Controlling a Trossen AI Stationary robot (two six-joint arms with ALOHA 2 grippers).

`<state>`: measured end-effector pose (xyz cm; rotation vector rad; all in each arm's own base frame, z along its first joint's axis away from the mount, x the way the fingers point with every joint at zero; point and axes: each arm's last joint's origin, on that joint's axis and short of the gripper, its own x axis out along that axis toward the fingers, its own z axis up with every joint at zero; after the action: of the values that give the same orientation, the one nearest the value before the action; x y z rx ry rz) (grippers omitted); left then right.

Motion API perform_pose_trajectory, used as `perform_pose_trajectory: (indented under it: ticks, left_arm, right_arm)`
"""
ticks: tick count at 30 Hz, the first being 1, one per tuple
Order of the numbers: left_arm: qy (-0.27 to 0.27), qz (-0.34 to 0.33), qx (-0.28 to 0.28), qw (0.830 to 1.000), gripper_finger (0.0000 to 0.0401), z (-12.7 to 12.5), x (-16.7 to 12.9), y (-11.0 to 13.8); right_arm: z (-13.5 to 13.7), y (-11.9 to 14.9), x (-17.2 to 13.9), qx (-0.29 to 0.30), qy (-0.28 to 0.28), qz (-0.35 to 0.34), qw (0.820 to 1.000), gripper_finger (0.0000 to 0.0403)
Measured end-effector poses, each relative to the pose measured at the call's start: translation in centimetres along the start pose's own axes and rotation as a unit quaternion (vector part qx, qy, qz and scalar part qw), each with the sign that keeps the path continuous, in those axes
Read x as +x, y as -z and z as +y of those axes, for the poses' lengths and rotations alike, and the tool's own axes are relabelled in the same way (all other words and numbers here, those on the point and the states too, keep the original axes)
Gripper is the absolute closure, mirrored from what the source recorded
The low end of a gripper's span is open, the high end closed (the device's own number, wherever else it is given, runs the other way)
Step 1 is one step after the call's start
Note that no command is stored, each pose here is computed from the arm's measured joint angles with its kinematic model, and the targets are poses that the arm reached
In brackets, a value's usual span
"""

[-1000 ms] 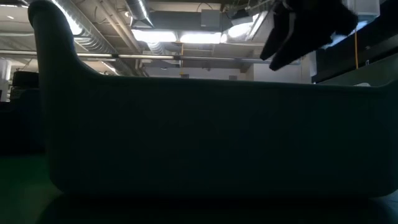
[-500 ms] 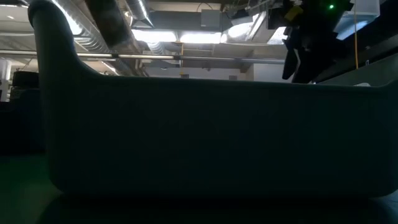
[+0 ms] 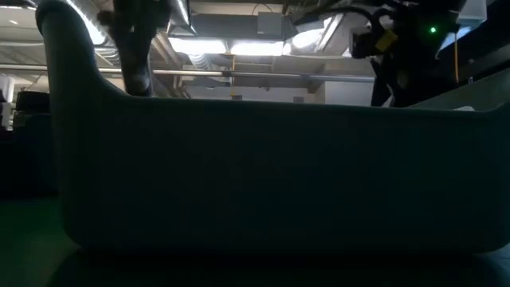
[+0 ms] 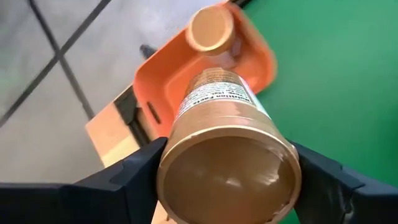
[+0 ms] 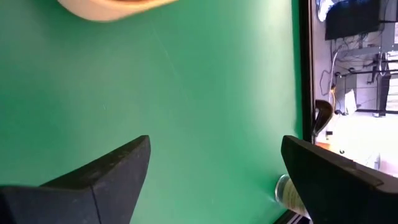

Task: Sort spices by type
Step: Put the brown seasoning bottle into the orange bin

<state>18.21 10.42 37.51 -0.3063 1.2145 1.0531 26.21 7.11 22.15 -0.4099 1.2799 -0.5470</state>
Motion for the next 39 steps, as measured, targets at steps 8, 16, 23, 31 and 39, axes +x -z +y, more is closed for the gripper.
perform_pose_trajectory:
  ticks: [8, 16, 23, 31, 39]
  left_arm:
    - [0.023, 0.021, -0.05, 0.998, 0.0121, 2.1, 6.3, -1.6]
    - [0.045, 0.069, -0.066, 0.994, 0.0121, 2.5, 11.9, -1.1]
    - [0.047, 0.082, -0.058, 0.994, 0.0121, 2.7, 15.2, -1.4]
    - [0.047, 0.094, -0.029, 0.994, 0.012, 2.3, 17.3, -2.1]
    - [0.045, 0.093, -0.017, 0.994, 0.0105, 2.0, 18.1, -2.4]
  right_arm:
    - [0.0, 0.7, 1.4, -0.003, 0.044, -0.001, 0.999, 0.0043]
    - [-1.6, 1.4, 4.4, 0.0, 0.066, 0.029, 0.997, 0.0043]
    - [-3.1, 1.5, 6.7, 0.012, 0.035, 0.032, 0.999, 0.0043]
    - [-3.6, 1.1, 6.8, 0.001, 0.007, 0.021, 1.0, 0.0043]
    - [-3.6, 1.0, 6.7, -0.002, 0.001, 0.01, 1.0, 0.0043]
